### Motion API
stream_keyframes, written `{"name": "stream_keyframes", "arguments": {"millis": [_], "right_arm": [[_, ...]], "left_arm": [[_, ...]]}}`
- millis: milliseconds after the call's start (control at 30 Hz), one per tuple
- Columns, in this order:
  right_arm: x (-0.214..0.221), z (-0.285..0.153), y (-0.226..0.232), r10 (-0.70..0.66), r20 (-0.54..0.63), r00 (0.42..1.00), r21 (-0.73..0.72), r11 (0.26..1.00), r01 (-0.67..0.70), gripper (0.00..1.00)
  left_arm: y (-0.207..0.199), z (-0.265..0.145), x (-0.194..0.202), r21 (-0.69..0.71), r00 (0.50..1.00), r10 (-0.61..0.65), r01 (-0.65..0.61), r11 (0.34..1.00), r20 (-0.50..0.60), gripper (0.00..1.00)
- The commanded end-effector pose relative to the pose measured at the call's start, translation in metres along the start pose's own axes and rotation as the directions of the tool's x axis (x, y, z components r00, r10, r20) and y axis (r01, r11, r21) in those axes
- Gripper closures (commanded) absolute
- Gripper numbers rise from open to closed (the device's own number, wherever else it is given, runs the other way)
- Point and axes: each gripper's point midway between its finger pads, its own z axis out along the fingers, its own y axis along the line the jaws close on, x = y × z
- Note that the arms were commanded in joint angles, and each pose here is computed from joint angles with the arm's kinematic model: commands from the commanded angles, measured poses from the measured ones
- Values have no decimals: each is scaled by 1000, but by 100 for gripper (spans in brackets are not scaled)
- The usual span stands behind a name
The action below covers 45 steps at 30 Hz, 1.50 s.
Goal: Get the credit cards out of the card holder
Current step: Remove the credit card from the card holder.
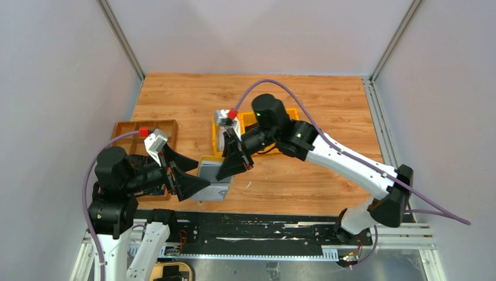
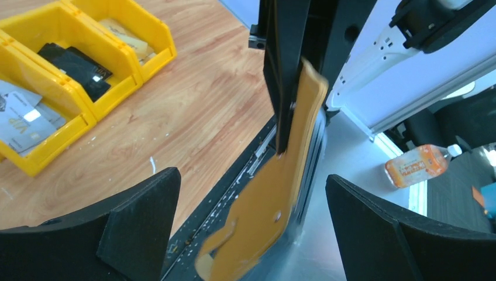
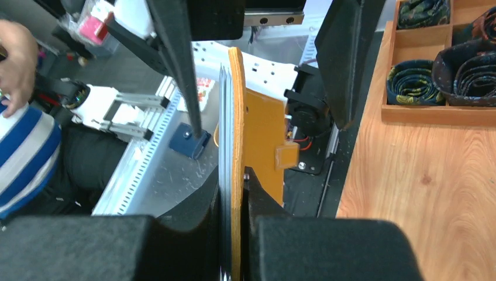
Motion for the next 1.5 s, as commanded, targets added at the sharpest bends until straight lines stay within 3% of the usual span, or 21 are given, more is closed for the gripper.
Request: {"name": "stream_keyframes", "arguments": {"millis": [0, 233, 633, 800, 900, 933, 1133, 1167, 1233, 1267, 1300, 1367, 1467], "right_arm": [[-57, -33, 42, -135, 275, 952, -62, 986, 158, 100], [-88, -52, 31, -115, 524, 844, 64, 993, 95, 100], [-94, -63, 22, -68, 662, 746, 100, 995, 3, 100], [-93, -63, 22, -43, 695, 717, 74, 997, -13, 100], [-88, -62, 22, -45, 696, 717, 66, 998, -1, 100], [-86, -61, 20, -41, 691, 721, 71, 997, -11, 100], [-73, -59, 5, -19, 693, 720, 99, 993, -70, 99], [-69, -57, 1, -7, 694, 720, 100, 991, -87, 94], [-62, -56, -7, 17, 696, 718, 102, 987, -122, 74], [-59, -54, -10, 26, 689, 724, 102, 986, -133, 60], [-55, -52, -13, 37, 673, 739, 99, 985, -139, 53], [-53, -47, -11, 46, 625, 779, 78, 990, -121, 44], [-48, -35, -8, 61, 524, 849, 34, 995, -93, 41]], "left_arm": [[-17, -1, -16, 57, 993, 6, -12, 998, 117, 0], [-39, -3, -28, 167, 980, -92, 62, 984, 178, 3], [-43, -7, -23, 158, 982, -59, 30, 987, 178, 22], [-37, -5, -29, 130, 978, -55, 29, 991, 203, 36], [-32, -4, -35, 111, 973, -57, 32, 993, 224, 64], [-31, -3, -36, 109, 972, -68, 44, 993, 226, 69], [-28, -1, -37, 105, 976, -79, 58, 993, 205, 70], [-26, 0, -36, 105, 977, -83, 63, 992, 198, 70], [-24, 1, -33, 97, 980, -82, 65, 993, 183, 75], [-23, 0, -32, 92, 982, -76, 61, 994, 174, 77], [-23, 0, -30, 88, 985, -60, 46, 995, 164, 79], [-21, 1, -24, 91, 990, -67, 55, 994, 125, 81], [-19, 1, -17, 81, 996, -53, 47, 996, 66, 82]]}}
